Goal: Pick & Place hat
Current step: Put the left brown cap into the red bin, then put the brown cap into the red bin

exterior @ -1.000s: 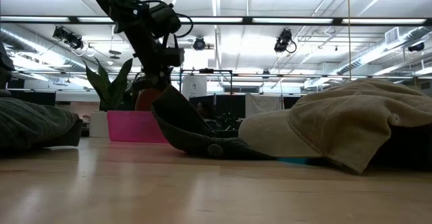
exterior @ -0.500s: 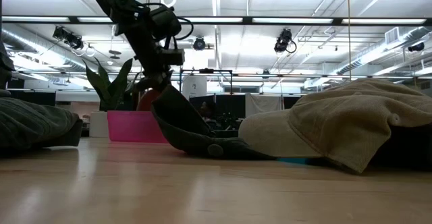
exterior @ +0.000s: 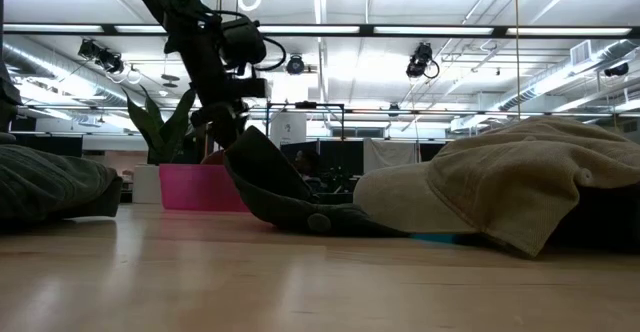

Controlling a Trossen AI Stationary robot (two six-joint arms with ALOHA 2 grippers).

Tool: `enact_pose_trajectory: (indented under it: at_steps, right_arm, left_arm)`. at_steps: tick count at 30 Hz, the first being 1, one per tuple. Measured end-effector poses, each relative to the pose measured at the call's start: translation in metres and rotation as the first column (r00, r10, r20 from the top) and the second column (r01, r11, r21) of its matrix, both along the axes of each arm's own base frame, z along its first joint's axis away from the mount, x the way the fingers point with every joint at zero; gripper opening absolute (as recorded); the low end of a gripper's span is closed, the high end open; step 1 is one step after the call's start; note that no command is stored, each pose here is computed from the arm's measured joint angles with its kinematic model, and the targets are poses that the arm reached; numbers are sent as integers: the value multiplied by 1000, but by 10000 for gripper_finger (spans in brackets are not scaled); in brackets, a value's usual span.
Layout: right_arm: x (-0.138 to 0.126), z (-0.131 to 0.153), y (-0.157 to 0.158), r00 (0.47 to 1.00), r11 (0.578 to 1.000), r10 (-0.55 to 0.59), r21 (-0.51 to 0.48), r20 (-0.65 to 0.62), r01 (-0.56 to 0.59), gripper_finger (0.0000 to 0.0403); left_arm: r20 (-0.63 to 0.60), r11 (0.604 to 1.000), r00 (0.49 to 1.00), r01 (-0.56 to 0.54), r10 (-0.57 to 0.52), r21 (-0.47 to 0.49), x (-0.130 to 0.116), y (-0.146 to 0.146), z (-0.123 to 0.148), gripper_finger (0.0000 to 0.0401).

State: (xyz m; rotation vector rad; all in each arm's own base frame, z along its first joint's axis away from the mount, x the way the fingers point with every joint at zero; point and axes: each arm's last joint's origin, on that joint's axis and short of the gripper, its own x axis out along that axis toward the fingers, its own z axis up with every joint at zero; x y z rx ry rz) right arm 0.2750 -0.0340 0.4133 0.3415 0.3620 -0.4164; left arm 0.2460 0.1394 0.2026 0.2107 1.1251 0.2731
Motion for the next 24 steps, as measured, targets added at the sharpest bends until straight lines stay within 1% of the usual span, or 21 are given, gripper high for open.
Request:
enact_pose_trajectory:
  at_steps: [4,5,8,11,14,18,20,22,24]
  right_arm:
    - [0,0,0,1000,1000,2,-3,-2,-2,77]
    - [0,0,0,1000,1000,1,-3,-2,-1,77]
    - [0,0,0,1000,1000,4,-7,-5,-4,77]
    - [-1,-1,0,1000,1000,5,-8,-18,-5,77]
    - [-2,-4,1,999,1000,12,15,-47,-11,77]
    - [-7,-12,2,993,995,0,100,-115,12,77]
    - [-11,-18,3,985,985,-13,169,-172,43,77]
    - [-16,-25,6,971,962,-7,263,-238,71,78]
    - [-21,-31,13,953,923,44,378,-300,76,84]
  left_arm:
    - [23,993,1000,6,-3,-117,-2,-2,-2,222]
    - [26,991,1000,-1,5,-133,-3,-2,-2,225]
    - [27,989,999,-21,25,-144,-3,-2,-2,229]
    - [-1,991,999,-52,52,-120,-4,-1,-1,228]
    - [-25,989,995,-96,94,-114,-3,1,11,227]
    - [-7,982,993,-121,121,-147,3,1,34,227]
    - [26,976,991,-125,131,-176,6,0,49,226]
    - [62,961,985,-143,162,-236,9,-2,63,224]
    - [104,937,972,-171,211,-304,12,-2,76,222]
